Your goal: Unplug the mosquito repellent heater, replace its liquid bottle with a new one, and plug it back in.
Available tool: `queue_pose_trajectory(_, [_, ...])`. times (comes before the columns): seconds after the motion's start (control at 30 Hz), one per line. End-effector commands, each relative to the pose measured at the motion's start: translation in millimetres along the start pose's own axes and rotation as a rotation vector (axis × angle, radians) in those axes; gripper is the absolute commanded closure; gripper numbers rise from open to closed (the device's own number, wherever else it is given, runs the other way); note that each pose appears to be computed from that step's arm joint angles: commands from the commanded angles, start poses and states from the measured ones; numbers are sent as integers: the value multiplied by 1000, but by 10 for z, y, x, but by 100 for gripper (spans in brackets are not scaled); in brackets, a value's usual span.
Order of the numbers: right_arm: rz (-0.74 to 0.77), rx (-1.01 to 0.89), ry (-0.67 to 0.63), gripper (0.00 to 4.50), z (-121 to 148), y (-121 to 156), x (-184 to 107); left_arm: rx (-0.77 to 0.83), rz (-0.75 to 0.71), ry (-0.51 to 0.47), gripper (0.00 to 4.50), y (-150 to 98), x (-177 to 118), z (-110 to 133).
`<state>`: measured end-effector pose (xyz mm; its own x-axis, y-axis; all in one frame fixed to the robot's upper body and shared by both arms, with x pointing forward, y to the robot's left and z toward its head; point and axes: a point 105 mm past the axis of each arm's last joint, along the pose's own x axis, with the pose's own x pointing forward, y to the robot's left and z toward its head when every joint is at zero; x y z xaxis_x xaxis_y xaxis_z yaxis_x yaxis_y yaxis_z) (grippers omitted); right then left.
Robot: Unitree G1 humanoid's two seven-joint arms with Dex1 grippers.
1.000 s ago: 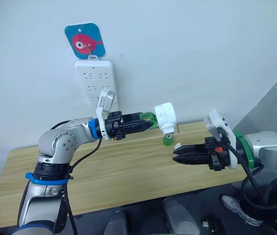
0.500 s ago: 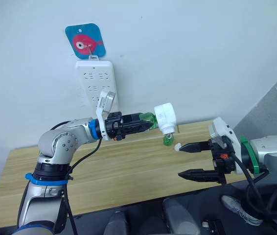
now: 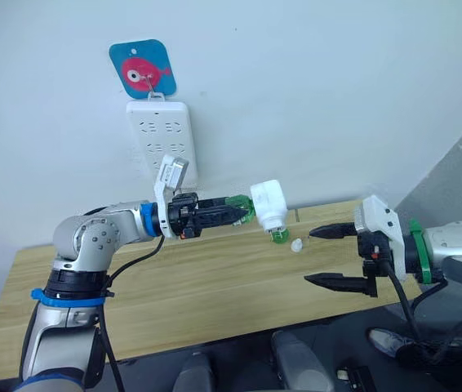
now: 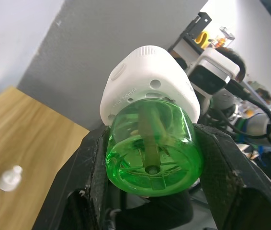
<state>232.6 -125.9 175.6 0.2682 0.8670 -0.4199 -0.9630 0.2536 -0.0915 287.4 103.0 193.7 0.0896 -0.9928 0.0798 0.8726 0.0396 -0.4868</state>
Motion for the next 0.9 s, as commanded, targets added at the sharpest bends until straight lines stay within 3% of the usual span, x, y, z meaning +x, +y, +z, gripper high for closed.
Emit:
queue_pose_trajectory(0.03, [5, -52, -52, 0, 204, -32, -118, 23, -44, -4, 225, -91, -43, 100])
queue_pose_trajectory(0.27, [12, -16, -37, 0, 290, -152, -263, 110, -51, 5, 225, -90, -16, 132])
queue_pose_trajectory(0.47, [68, 334, -132, 0, 360, -182, -323, 265, -85, 87, 225, -141, 24, 17])
queue_pose_trajectory(0.6, [115, 468, -128, 0, 437, -189, -271, 313, -133, 137, 225, -208, 57, -73])
queue_pose_trajectory(0.9, [177, 630, -162, 0, 562, -193, -57, 366, -148, 147, 225, -226, 103, -76])
